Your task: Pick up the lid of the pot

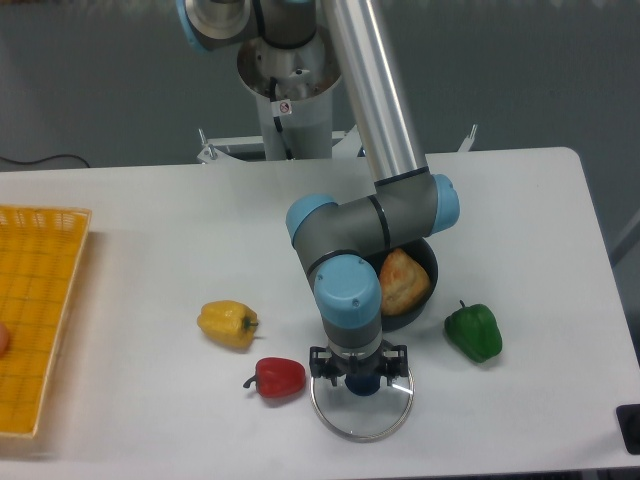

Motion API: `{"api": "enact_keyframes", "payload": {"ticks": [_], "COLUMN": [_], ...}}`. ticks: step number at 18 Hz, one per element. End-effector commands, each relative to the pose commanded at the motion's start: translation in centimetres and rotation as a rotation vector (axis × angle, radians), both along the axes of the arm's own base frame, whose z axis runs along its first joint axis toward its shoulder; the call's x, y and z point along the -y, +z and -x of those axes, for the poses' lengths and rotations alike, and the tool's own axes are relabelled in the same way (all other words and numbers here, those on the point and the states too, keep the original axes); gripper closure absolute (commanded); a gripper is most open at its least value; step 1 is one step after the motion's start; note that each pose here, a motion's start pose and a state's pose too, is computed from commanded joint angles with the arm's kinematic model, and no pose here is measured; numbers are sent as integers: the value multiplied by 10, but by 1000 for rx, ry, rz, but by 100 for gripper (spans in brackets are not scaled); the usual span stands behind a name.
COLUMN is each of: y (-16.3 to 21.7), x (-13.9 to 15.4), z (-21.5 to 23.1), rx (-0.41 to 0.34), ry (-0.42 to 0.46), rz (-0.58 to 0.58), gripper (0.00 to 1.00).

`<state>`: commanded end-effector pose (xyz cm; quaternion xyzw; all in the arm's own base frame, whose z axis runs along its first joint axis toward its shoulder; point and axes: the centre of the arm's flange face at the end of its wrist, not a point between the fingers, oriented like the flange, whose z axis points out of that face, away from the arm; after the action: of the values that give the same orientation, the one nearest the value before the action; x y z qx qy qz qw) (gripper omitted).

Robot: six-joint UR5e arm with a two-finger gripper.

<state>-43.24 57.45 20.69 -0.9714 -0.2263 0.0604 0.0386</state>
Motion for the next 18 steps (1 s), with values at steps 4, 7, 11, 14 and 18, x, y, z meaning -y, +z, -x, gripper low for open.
{"api": "enact_keyframes", "payload": {"ticks": [4,7,11,14,18], "y": [0,-1,3,3,6], "x": [0,0,1,1,1], "z": [0,-1,0,0,1], "rx": [1,4,3,3,1], "ry": [0,0,-1,-2,-2], "rz": [-1,0,-5,-5,-7], "gripper": [30,39,40,42,42]}}
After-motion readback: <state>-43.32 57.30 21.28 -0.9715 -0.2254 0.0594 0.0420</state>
